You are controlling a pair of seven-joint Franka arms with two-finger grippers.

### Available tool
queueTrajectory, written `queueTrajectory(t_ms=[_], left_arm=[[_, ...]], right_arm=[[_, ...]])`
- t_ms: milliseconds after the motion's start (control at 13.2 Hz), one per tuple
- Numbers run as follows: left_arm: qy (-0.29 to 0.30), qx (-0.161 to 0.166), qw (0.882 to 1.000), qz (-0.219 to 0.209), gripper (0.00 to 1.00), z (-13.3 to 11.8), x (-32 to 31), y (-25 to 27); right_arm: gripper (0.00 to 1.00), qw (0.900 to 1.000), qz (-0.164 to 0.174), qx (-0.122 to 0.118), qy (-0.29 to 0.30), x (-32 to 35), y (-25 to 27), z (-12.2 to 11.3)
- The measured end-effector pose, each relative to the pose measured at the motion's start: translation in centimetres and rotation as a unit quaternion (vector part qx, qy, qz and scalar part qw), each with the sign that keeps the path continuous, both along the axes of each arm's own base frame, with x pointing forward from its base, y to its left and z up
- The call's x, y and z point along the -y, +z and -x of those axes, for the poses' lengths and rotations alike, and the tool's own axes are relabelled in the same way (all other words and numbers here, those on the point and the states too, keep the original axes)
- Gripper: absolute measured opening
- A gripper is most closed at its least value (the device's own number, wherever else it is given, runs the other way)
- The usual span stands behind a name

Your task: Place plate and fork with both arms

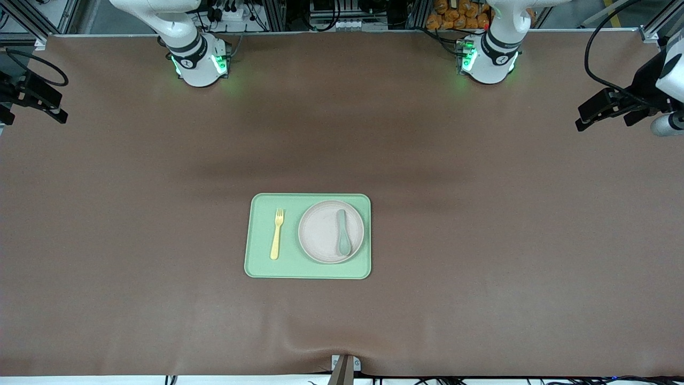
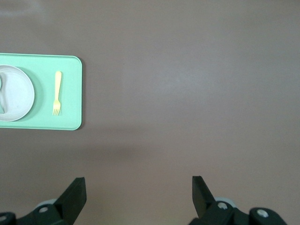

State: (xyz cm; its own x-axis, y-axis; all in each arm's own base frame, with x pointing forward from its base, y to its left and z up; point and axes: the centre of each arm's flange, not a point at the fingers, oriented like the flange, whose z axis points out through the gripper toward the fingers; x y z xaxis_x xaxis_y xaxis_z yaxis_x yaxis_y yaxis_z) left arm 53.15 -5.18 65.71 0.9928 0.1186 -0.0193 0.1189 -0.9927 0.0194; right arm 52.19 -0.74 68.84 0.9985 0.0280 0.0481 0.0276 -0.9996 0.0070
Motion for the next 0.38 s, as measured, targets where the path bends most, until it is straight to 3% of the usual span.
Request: queueTrajectory(t_ms=[379], left_arm=[[0.005, -0.015, 1.0, -0.009, 1.0, 0.25, -0.75, -0.33]], right_arm=[[1.0, 1.0, 0.0, 0.0, 0.0, 0.0, -0.02, -0.02]])
